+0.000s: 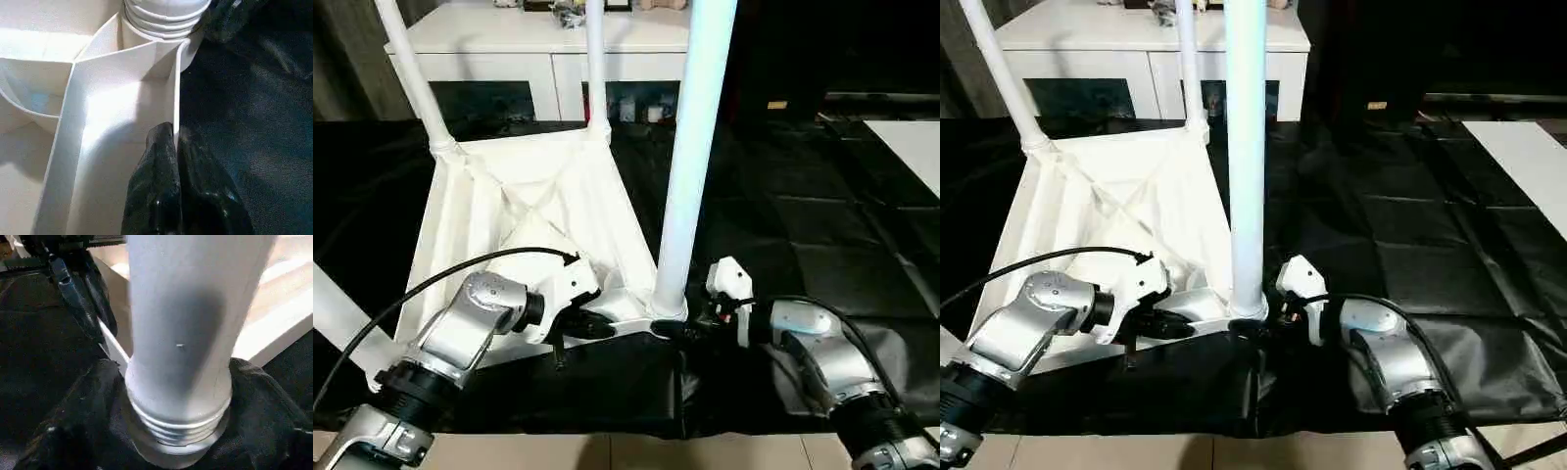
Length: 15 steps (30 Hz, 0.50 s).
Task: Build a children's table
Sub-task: Rotate leg to tighten
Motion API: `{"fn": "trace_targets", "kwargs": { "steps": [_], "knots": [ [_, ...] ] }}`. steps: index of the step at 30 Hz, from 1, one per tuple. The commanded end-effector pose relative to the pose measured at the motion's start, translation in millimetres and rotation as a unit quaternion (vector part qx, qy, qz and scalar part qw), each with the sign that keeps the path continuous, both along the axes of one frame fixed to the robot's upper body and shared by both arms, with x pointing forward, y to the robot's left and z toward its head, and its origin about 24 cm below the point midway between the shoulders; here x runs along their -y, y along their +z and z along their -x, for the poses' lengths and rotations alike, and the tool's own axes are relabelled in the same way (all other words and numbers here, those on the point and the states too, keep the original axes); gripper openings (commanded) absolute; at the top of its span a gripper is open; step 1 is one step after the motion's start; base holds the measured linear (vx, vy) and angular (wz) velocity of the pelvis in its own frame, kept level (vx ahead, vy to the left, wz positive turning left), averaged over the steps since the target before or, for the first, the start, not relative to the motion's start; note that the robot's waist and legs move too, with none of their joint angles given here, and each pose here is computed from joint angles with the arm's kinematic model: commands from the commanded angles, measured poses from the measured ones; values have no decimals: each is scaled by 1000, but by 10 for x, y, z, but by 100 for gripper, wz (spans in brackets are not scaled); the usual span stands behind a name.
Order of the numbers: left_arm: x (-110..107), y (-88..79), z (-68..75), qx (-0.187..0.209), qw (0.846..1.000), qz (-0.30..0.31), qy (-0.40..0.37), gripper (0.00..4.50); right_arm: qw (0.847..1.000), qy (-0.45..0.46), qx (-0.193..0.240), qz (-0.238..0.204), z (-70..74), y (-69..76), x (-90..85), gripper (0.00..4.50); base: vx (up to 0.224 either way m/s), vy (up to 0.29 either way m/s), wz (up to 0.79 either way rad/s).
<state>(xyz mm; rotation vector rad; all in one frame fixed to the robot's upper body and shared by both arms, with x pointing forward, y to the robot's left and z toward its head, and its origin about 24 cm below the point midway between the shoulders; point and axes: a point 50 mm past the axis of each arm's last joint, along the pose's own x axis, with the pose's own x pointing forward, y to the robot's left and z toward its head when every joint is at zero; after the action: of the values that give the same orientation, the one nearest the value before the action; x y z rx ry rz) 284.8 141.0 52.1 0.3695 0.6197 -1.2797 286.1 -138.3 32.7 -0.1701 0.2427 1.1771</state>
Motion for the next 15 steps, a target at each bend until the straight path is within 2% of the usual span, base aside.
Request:
{"fn": "trace_targets", "kwargs": {
  "steps": [1, 6, 10, 12, 15],
  "knots": [
    [22, -154, 79, -39, 999, -17, -5, 0, 1000, 9, 1, -6, -3, 6, -57, 315, 0, 0, 0],
    [17, -180, 97, -44, 999, -20, -3, 0, 1000, -10, -6, -22, 20, -44, -75, 276, 0, 0, 0],
    [14, -183, 100, -45, 999, -20, -1, 0, 1000, -16, -5, -23, 30, -62, -75, 269, 0, 0, 0],
    [17, -197, 74, -39, 999, -23, 14, 0, 999, -37, 1, -25, 6, -67, -89, 268, 0, 0, 0],
    [67, -230, -26, -13, 998, -21, 61, 0, 992, -123, 10, -8, -106, -122, -108, 267, 0, 0, 0]
  ]
}}
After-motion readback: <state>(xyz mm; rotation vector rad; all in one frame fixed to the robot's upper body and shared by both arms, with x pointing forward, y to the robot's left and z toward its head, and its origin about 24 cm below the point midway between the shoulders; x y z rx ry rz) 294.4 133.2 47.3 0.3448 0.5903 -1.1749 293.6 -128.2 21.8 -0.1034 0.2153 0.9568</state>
